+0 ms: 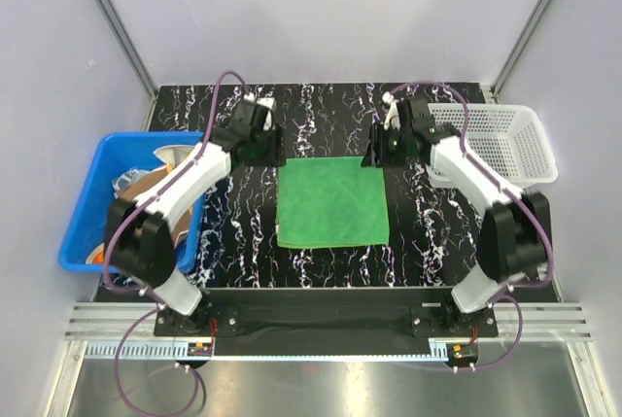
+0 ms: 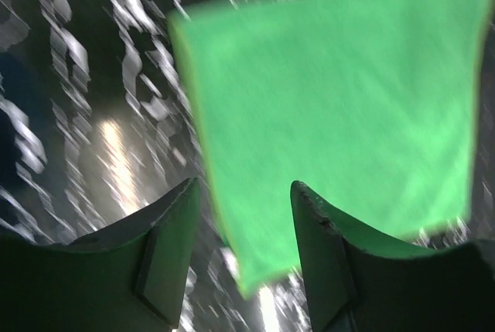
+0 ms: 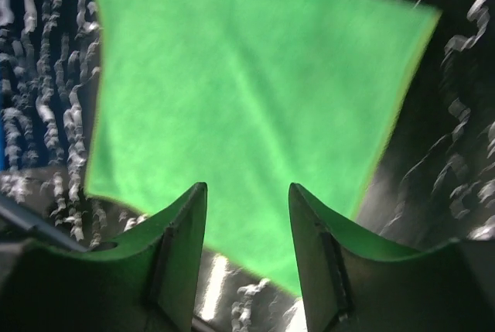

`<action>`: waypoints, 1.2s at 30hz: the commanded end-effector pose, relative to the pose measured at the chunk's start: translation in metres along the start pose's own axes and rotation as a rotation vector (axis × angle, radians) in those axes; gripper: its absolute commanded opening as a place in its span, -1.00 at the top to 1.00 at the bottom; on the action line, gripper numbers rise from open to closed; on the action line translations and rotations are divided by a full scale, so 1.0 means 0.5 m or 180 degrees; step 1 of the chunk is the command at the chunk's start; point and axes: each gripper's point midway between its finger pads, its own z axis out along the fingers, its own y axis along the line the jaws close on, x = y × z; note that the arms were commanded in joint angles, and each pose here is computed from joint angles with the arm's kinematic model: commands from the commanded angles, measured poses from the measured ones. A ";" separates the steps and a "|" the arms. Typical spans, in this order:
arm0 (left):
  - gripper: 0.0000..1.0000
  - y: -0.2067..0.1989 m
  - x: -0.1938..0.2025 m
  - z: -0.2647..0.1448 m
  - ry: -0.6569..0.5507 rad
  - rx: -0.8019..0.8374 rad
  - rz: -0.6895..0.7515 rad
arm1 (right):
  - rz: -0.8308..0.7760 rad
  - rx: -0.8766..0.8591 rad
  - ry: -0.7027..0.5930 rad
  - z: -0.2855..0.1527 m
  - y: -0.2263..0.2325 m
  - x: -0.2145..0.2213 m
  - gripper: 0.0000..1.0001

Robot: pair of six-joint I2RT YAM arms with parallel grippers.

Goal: Fold and stack the towels
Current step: Fold the towel

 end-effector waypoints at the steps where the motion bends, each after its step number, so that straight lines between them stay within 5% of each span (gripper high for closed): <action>1: -0.11 0.053 -0.049 0.057 0.0026 -0.0051 0.0339 | -0.0454 0.0024 0.0185 0.039 -0.053 -0.045 -0.08; 6: -0.11 0.081 -0.097 0.138 0.0137 -0.0069 0.0689 | -0.0760 -0.0117 0.0107 0.081 -0.103 -0.137 0.02; 9: -0.05 0.107 -0.089 0.189 0.0423 -0.0224 0.0829 | -0.0845 -0.0121 0.0357 0.138 -0.141 -0.128 0.11; 16: -0.08 0.084 -0.070 0.262 0.0507 0.0361 0.0964 | -0.0943 -0.0400 0.0799 0.197 -0.190 -0.108 0.06; 23: -0.07 0.088 -0.065 0.308 0.0610 0.0495 0.1101 | -0.1032 -0.0304 0.0967 0.243 -0.245 -0.098 0.06; 36: 0.03 0.095 -0.090 0.325 0.0593 0.0536 0.1306 | -0.1116 -0.0454 0.1001 0.263 -0.253 -0.089 0.43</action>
